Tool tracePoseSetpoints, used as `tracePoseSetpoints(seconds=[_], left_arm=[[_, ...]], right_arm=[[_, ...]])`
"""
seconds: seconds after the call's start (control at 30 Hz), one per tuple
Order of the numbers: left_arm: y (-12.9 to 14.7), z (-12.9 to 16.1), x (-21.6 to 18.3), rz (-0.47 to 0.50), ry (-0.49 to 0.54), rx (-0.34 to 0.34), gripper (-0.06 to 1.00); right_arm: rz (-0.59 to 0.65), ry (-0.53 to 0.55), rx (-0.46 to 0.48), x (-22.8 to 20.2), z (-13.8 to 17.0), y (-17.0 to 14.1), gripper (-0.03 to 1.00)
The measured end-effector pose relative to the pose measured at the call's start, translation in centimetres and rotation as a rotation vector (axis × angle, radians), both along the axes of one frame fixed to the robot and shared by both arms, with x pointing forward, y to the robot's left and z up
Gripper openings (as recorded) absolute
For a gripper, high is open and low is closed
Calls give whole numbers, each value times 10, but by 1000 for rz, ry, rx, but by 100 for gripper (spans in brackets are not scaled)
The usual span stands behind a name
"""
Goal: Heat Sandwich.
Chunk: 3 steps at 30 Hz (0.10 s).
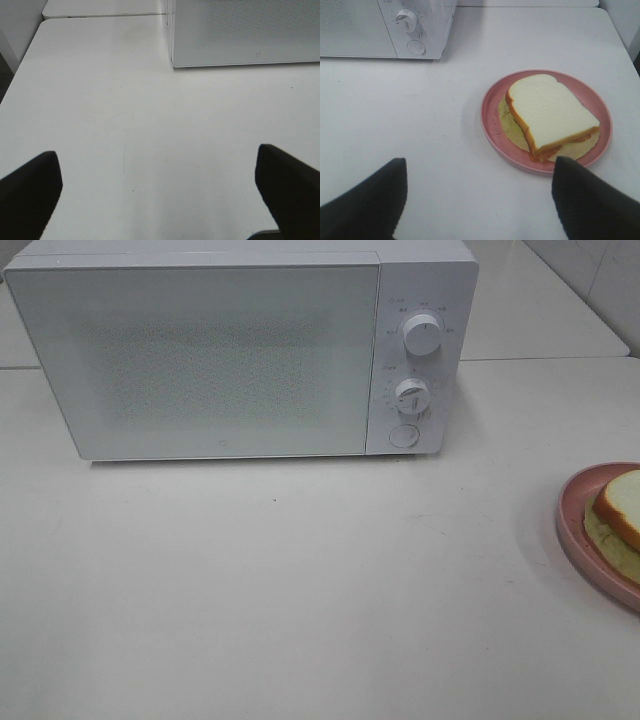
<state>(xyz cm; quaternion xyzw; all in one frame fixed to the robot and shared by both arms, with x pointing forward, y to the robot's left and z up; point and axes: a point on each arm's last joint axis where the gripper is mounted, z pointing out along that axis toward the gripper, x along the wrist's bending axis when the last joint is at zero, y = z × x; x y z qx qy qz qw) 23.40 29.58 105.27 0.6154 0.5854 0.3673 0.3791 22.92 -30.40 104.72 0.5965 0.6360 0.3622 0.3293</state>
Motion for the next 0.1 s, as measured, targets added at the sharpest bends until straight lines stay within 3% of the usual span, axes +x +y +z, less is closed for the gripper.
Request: tracePoseSetpoints(seconds=[0.1], left_arm=[[0,0,0,0,0,0,99]], right_arm=[[0,0,0,0,0,0,77]])
